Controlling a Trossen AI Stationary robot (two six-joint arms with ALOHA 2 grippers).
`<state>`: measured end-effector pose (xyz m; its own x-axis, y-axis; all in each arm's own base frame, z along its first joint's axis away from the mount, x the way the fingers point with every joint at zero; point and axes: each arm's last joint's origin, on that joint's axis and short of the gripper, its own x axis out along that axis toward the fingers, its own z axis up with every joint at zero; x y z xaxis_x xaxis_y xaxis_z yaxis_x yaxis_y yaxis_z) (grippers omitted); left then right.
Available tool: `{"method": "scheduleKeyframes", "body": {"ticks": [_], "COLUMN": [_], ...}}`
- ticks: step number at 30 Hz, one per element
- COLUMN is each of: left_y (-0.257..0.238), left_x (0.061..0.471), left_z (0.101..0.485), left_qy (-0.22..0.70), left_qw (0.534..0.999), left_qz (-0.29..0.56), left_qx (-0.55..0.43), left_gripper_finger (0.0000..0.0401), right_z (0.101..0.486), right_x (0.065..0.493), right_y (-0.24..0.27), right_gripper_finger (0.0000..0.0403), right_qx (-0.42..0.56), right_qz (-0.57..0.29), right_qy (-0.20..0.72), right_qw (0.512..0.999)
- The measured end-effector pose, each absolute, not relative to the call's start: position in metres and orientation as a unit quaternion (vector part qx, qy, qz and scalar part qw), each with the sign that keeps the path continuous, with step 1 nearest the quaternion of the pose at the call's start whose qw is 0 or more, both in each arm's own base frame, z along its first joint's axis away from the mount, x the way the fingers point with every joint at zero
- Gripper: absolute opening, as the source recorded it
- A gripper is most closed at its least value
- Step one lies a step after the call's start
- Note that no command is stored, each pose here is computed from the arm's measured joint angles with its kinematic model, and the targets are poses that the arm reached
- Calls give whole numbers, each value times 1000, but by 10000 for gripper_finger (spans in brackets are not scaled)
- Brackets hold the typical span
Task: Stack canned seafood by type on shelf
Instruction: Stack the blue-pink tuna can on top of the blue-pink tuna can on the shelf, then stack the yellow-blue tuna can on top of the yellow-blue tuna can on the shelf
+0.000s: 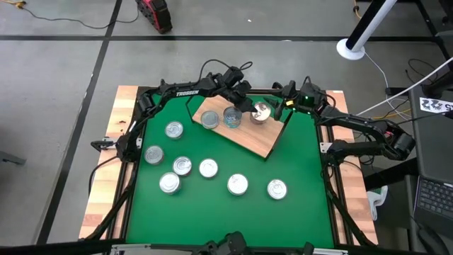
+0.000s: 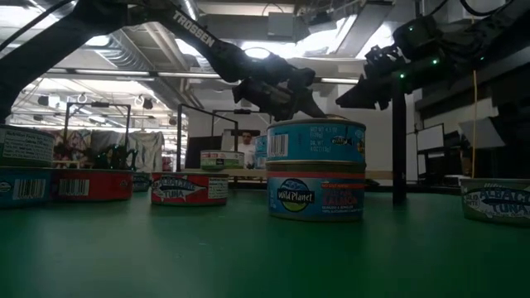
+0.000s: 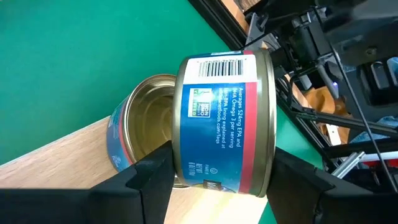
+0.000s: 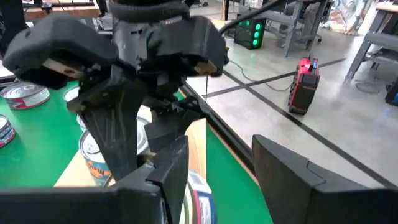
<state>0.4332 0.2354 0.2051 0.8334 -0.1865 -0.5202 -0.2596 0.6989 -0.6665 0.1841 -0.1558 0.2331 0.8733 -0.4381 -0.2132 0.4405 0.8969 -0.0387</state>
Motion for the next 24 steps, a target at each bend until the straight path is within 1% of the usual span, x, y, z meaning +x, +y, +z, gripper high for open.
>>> {"method": "scheduleKeyframes", "body": {"ticks": [5,14,24], "left_y": [229,223,245], "left_x": [437,440,428], "left_z": [205,204,204], "left_qy": [291,295,284], "left_qw": [876,876,861], "left_qz": [26,23,55], "left_qx": [-383,-382,-419], "left_gripper_finger": [220,264,269], "right_z": [231,231,228], "right_x": [184,184,183], "right_y": [-155,-155,-155], "right_gripper_finger": [177,177,177], "right_qx": [10,11,17], "right_qz": [-226,-226,-225], "right_qy": [116,119,131], "right_qw": [967,967,965]}}
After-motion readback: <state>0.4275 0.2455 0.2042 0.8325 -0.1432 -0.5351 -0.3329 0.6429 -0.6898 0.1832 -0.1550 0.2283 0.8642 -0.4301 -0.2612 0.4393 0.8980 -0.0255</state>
